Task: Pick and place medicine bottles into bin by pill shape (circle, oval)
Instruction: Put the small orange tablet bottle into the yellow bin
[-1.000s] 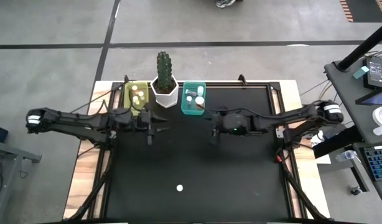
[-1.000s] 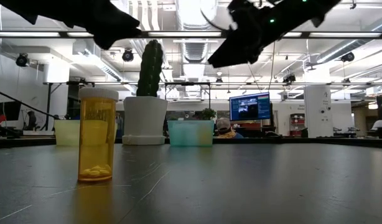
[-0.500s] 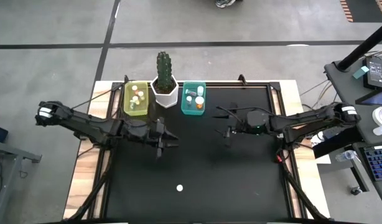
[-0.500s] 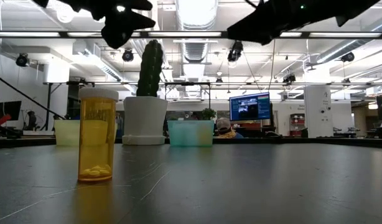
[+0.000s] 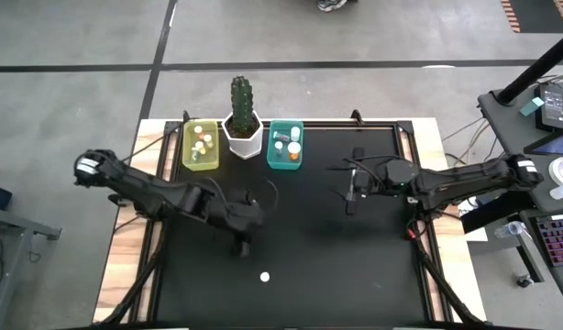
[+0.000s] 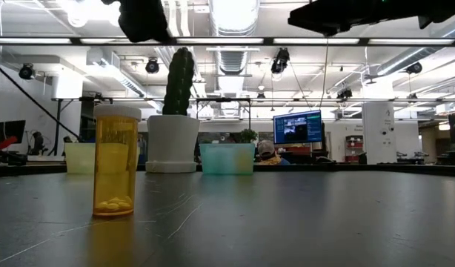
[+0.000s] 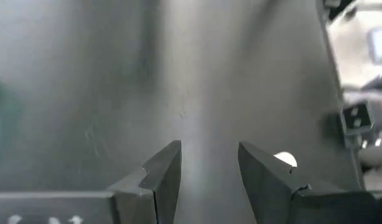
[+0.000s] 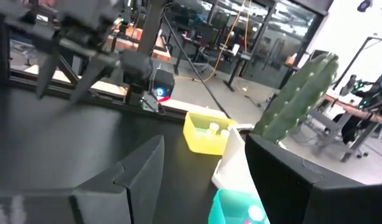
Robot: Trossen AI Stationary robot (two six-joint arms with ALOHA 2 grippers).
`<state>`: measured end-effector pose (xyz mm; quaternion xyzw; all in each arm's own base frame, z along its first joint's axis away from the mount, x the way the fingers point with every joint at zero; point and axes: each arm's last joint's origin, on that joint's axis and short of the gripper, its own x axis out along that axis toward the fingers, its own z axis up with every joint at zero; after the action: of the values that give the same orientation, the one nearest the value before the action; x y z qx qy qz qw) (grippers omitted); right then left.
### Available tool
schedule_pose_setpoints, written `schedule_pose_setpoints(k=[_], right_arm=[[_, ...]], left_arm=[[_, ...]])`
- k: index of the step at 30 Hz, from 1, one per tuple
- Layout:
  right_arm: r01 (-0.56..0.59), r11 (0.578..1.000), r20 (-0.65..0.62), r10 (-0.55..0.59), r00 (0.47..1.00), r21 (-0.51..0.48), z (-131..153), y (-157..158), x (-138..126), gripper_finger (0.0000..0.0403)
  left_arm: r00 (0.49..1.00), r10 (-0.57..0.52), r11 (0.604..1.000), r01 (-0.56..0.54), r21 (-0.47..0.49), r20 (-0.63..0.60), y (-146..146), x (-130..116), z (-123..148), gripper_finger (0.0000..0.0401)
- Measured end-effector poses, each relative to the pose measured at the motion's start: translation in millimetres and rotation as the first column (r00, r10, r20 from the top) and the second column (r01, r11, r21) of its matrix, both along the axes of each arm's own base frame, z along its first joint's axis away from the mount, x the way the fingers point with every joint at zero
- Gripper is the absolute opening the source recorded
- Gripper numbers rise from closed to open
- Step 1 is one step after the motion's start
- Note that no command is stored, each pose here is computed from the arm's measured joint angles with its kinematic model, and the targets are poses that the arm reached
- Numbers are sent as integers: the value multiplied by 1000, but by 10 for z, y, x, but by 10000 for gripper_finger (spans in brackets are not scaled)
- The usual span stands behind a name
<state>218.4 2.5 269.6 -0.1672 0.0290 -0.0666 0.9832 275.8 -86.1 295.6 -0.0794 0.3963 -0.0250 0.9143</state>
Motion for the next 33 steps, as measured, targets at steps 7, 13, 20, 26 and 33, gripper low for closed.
schedule_pose_setpoints(k=[7,13,20,26,33], right_arm=[[1,1000,3,-1,1000,-9,9,-2,-37,219],[5,1000,-13,-5,1000,-26,-21,-3,-14,219],[30,998,-3,-30,1000,-54,-7,-54,-14,219],[58,996,9,-58,998,-60,8,-116,-14,219],[92,993,16,-91,996,-77,16,-188,-17,219]], left_arm=[[993,-70,997,74,30,-100,-392,142,-132,144],[980,-90,995,97,34,-178,-738,277,-374,144],[964,-96,993,109,37,-248,-1004,376,-522,147],[963,-107,993,116,24,-249,-1057,453,-555,190],[962,-106,992,119,34,-252,-1082,455,-656,240]])
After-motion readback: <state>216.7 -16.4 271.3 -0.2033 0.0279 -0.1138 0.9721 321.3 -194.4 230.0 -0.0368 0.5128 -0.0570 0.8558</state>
